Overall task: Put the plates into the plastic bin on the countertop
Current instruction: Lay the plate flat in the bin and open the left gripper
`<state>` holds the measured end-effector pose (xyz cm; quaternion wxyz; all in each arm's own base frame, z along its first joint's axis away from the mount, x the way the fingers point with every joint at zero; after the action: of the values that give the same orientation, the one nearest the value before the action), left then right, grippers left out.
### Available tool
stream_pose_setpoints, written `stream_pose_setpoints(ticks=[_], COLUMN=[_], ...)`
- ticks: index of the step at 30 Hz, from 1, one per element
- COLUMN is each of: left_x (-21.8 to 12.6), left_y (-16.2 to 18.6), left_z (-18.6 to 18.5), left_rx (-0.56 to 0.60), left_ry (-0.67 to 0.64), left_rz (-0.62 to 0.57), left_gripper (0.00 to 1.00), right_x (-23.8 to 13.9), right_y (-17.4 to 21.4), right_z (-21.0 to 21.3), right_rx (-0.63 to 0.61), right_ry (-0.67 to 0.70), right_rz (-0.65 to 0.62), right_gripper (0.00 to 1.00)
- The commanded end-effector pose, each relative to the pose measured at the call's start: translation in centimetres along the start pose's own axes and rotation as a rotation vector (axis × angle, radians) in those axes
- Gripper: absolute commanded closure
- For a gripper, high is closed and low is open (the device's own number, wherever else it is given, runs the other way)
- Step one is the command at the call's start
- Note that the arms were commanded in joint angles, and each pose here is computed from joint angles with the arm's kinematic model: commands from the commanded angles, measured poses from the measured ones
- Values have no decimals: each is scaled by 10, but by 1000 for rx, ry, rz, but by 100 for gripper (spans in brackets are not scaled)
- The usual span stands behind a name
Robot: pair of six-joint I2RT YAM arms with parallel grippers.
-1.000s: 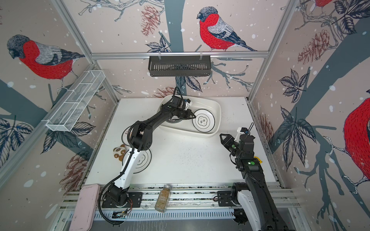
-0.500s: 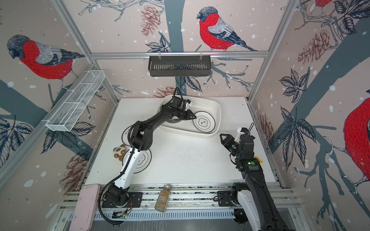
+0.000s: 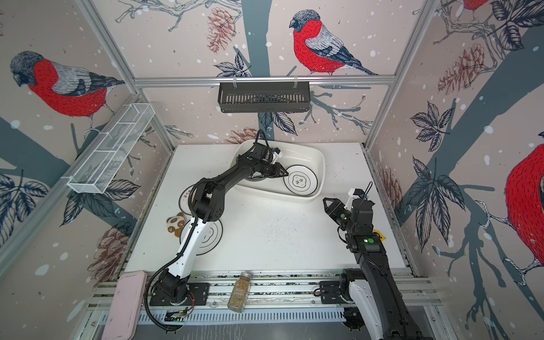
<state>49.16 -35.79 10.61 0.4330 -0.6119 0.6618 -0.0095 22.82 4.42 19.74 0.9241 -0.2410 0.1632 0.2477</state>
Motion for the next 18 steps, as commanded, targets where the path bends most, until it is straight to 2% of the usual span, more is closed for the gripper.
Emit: stream_pose_setpoints(ticks=[1,18], left_x=[2,-8], left_y=[0,-3], left_z=[-2,-7], left_rx=[18,40], left_ry=[10,-32], left_rz=[-2,-8], left_gripper=[73,68], right_x=[-1,-3], right_y=[-3,-6], right_z=[6,13], right_rx=[-5,-15], right_ry=[-32,-50], right_rz=[-11,-15], right_gripper=[51,51])
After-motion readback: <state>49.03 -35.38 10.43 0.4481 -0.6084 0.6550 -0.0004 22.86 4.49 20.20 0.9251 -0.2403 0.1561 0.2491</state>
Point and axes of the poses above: each gripper's point midway between its finger pads, its own x axis out along the fingers, its own z axis along the line the jaws close on, y = z × x, the point moved 6 cm from there along -x, back along the fingers, and after that the axes turned 9 degrees about x, right-handed, at the moved point
